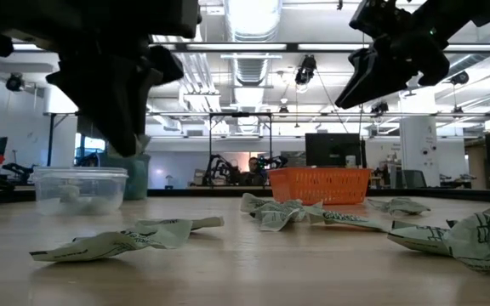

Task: Pick and place items into bin
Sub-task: Put the light green stevia packet into the transparent container

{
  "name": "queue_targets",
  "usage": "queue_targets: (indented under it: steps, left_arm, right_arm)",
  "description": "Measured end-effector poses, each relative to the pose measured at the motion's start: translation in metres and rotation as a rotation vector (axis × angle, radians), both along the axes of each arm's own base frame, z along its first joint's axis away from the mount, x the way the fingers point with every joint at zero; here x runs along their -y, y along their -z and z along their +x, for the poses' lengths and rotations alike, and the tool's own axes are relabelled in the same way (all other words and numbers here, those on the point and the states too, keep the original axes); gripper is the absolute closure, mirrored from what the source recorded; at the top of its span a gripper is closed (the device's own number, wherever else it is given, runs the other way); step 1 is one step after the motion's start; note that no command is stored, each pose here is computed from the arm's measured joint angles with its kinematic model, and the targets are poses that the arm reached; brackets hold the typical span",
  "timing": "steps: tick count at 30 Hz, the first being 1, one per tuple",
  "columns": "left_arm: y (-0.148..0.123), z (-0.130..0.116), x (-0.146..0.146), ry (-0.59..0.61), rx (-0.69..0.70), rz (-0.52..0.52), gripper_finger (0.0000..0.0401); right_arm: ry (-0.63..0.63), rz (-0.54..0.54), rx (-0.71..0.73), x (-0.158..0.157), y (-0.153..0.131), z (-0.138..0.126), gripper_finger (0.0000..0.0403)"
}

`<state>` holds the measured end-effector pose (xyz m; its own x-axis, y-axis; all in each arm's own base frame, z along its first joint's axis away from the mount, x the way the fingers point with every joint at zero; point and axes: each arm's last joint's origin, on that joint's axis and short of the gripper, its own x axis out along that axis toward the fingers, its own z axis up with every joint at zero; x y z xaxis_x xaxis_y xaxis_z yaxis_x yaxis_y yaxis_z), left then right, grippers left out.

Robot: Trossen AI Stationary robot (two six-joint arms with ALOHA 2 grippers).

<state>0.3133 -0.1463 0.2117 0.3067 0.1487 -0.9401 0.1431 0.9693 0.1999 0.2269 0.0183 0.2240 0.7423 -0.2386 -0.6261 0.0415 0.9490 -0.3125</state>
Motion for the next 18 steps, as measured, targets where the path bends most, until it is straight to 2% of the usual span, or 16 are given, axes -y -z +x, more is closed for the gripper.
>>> queue_targets:
  steps: [5,10,18]
  left_arm:
    - [-0.012,-0.007,-0.006,-0.028,-0.051,0.116,0.0375]
    - [-0.029,-0.021,-0.014,-0.109,-0.052,0.153,0.0375]
    - [-0.054,-0.048,-0.03,-0.203,0.035,0.18,0.0375]
  right_arm:
    - [0.0,0.0,-0.003,0.0,0.001,0.0,0.0291]
    - [0.0,0.0,-0.005,0.0,0.002,-0.001,0.0291]
    - [0.002,0.002,-0.007,0.0,0.002,-0.001,0.0291]
